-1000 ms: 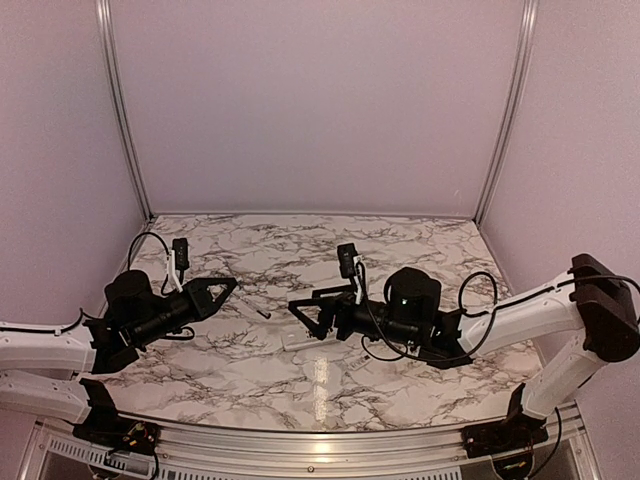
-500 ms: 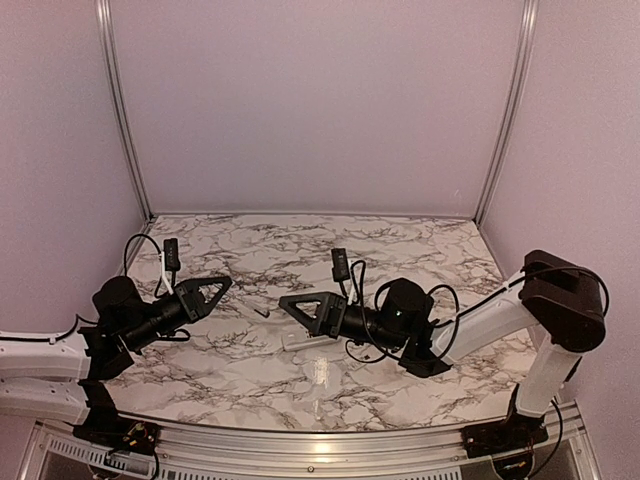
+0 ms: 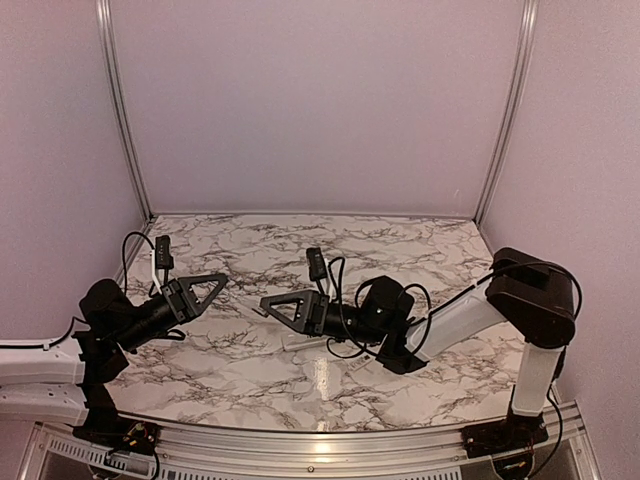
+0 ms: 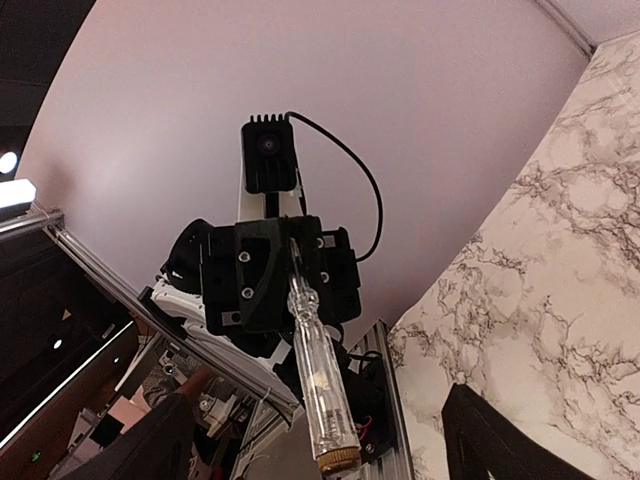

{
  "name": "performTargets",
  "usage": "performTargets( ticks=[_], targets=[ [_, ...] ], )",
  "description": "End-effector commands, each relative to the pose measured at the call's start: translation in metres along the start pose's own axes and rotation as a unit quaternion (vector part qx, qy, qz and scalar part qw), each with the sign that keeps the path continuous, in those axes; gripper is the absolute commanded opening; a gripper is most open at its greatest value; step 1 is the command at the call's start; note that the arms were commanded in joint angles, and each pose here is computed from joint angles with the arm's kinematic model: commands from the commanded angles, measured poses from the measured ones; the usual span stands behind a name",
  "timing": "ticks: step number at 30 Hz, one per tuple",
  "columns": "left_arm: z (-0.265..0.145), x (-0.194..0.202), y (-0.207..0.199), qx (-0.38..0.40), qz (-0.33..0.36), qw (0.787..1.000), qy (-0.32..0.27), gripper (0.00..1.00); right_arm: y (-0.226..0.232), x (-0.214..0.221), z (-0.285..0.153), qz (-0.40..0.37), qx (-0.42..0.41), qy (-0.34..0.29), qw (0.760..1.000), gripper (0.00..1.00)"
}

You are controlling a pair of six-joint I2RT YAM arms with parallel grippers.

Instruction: Unload the batteries from the remote control

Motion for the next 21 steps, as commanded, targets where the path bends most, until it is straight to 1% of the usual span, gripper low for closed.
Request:
performTargets(
  ticks=[1,4,13,21],
  targets=[
    [-0.004,0.002,-0.010,0.038,-0.003,0.999,0.004,0.00,0.032,-0.019,0.009,-0.027,-0.075,-0.043,0.996,0.80],
    [-0.005,0.002,-0.012,0.048,0.000,0.999,0.006,0.00,0.032,-0.017,0.014,-0.020,-0.084,-0.044,0.995,0.74],
    [-0.005,0.004,-0.014,0.066,0.002,0.998,0.005,0.00,0.039,-0.018,0.025,-0.006,-0.100,-0.052,0.994,0.60],
    [-0.004,0.003,-0.008,0.060,0.003,0.998,-0.004,0.00,0.045,-0.020,0.031,0.005,-0.105,-0.068,0.992,0.47]
  ],
)
Point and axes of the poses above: each gripper's point midway between its finger pads, its own z axis out along the fingers, its own y axis along the line the jaws close on, x = y × z, the point moved 3 cm from there along -z, back along the fingers, and after that the axes turned 13 degrees about -z, right-handed, at the moved point
